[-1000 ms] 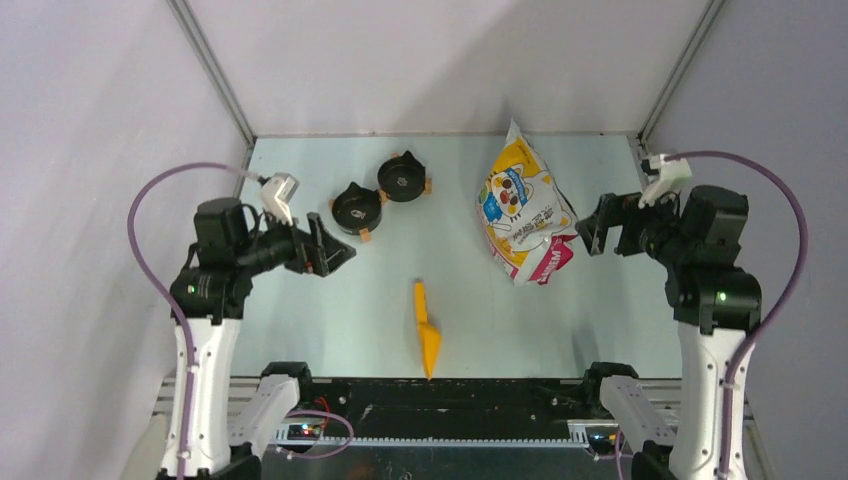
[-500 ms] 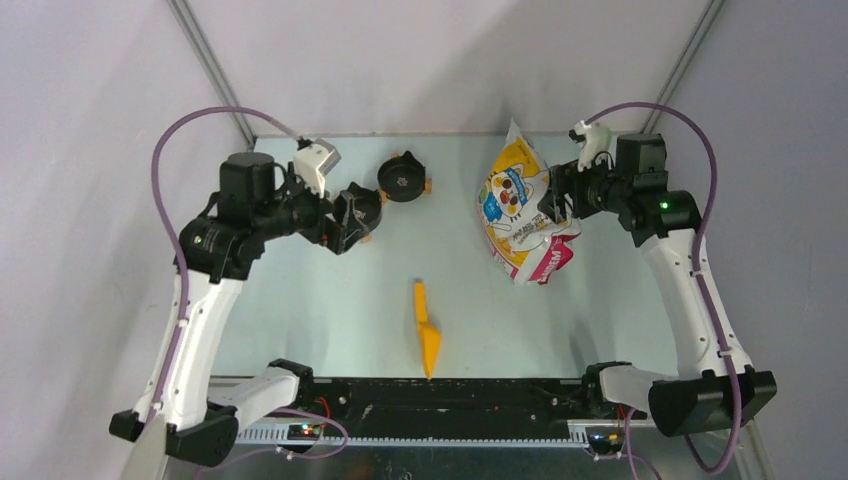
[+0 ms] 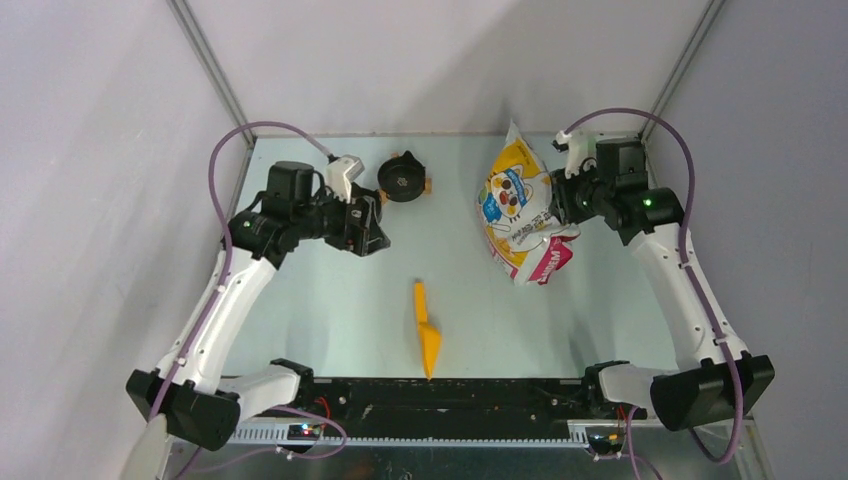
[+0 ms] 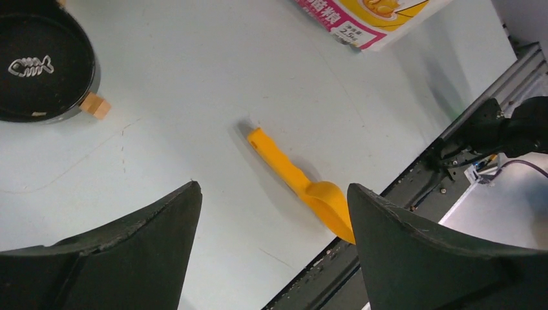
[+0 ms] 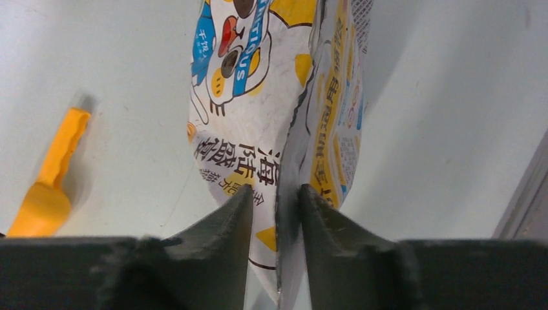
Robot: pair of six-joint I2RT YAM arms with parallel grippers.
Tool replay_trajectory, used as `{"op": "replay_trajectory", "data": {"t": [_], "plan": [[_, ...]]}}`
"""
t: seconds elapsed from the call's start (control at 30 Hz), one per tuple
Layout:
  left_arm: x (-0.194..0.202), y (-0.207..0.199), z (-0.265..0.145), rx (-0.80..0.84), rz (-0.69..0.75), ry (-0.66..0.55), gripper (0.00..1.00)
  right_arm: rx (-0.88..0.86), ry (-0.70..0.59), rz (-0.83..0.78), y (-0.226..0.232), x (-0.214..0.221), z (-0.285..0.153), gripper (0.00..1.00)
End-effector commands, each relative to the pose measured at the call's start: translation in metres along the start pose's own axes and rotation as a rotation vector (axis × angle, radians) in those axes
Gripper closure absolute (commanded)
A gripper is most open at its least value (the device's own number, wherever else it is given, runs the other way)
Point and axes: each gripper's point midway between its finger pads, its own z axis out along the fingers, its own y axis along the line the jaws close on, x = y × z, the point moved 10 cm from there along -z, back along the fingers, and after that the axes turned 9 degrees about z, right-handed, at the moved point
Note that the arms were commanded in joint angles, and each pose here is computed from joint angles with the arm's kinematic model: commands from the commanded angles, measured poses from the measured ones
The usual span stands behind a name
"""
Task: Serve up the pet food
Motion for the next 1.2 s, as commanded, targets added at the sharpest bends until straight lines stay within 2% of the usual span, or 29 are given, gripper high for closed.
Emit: {"op": "replay_trajectory", "data": {"t": [0.0,0.03,0.07,0.13,0.4,0.6,0.8,0.97,1.0,1.03,1.07,1.1,1.17], "plan": [[-0.036,-0.012,-0.005,0.061,0.074,-0.12,0.11,-0.004,0.056,-0.034,0.005,0.008,0.007,0.73],[-0.046,-0.013,-0.004,0.058,0.1,-0.13,0.11,-0.024,0.065,-0.053,0.01,0.009,0.008,0.79],[-0.052,-0.013,-0.004,0.054,0.113,-0.14,0.11,-0.038,0.076,-0.076,0.013,0.011,0.008,0.94],[-0.066,-0.012,-0.002,0.036,0.132,-0.162,0.11,-0.077,0.085,-0.133,0.028,0.012,0.004,1.0],[-0.102,-0.023,0.003,0.086,0.113,-0.243,0.11,-0.366,0.049,-0.238,0.1,0.014,-0.046,1.0],[-0.11,-0.039,0.007,0.17,0.142,-0.257,0.11,-0.46,0.018,-0.131,0.113,0.007,-0.064,1.0],[-0.095,-0.058,0.031,0.316,0.161,-0.174,0.15,-0.529,0.012,0.059,0.113,-0.019,-0.067,1.0],[-0.086,-0.058,0.055,0.325,0.122,-0.128,0.16,-0.573,0.049,0.065,0.118,-0.016,-0.059,1.0],[-0.086,-0.057,0.061,0.319,0.095,-0.113,0.16,-0.574,0.07,0.066,0.116,-0.011,-0.056,0.93],[-0.088,-0.057,0.062,0.312,0.073,-0.112,0.16,-0.584,0.086,0.081,0.113,-0.009,-0.056,0.73],[-0.093,-0.056,0.064,0.292,0.06,-0.117,0.16,-0.592,0.092,0.099,0.111,-0.008,-0.057,0.63],[-0.096,-0.056,0.064,0.271,0.035,-0.119,0.16,-0.601,0.091,0.13,0.104,-0.009,-0.06,0.48],[-0.109,-0.059,0.053,0.189,0.036,-0.167,0.15,-0.589,0.066,0.191,0.093,-0.013,-0.07,0.37]]}}
